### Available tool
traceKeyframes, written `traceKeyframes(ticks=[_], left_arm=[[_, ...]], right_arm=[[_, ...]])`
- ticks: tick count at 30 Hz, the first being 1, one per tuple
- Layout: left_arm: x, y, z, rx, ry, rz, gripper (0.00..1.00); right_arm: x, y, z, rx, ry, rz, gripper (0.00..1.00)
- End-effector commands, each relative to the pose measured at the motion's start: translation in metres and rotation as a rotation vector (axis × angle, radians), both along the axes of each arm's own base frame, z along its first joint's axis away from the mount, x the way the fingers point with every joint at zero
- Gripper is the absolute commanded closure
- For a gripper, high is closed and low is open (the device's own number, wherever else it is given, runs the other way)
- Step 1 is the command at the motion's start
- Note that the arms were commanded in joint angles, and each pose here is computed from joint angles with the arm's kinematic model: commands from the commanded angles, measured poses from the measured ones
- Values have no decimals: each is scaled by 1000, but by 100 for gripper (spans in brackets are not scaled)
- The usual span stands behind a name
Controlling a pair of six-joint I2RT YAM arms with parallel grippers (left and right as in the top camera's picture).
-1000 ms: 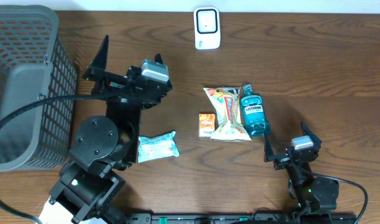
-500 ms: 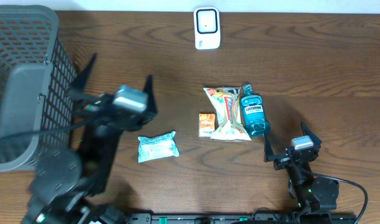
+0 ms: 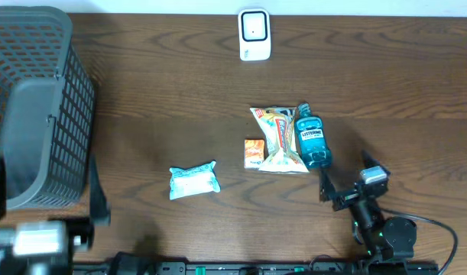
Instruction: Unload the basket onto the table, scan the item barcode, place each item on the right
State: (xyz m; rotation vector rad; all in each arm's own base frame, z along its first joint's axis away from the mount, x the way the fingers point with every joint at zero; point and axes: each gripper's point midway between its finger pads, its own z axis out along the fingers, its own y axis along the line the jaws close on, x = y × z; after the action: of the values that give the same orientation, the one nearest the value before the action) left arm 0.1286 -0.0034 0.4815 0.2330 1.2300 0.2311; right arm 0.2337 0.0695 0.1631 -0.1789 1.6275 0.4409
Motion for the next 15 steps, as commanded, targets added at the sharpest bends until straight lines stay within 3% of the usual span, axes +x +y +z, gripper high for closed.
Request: traceKeyframes(ticks=[1,10,15], left_arm=[[-23,-27,-1,20,-36,-174,2],[-56,-21,7,21,-132,-157,2],[-80,-16,9,18,-195,-140,2]], right_arm=[[-30,49,-2,481,313,302,1],[-89,92,-4,503,499,702,1],[-91,93,-2,550,540,707,1]])
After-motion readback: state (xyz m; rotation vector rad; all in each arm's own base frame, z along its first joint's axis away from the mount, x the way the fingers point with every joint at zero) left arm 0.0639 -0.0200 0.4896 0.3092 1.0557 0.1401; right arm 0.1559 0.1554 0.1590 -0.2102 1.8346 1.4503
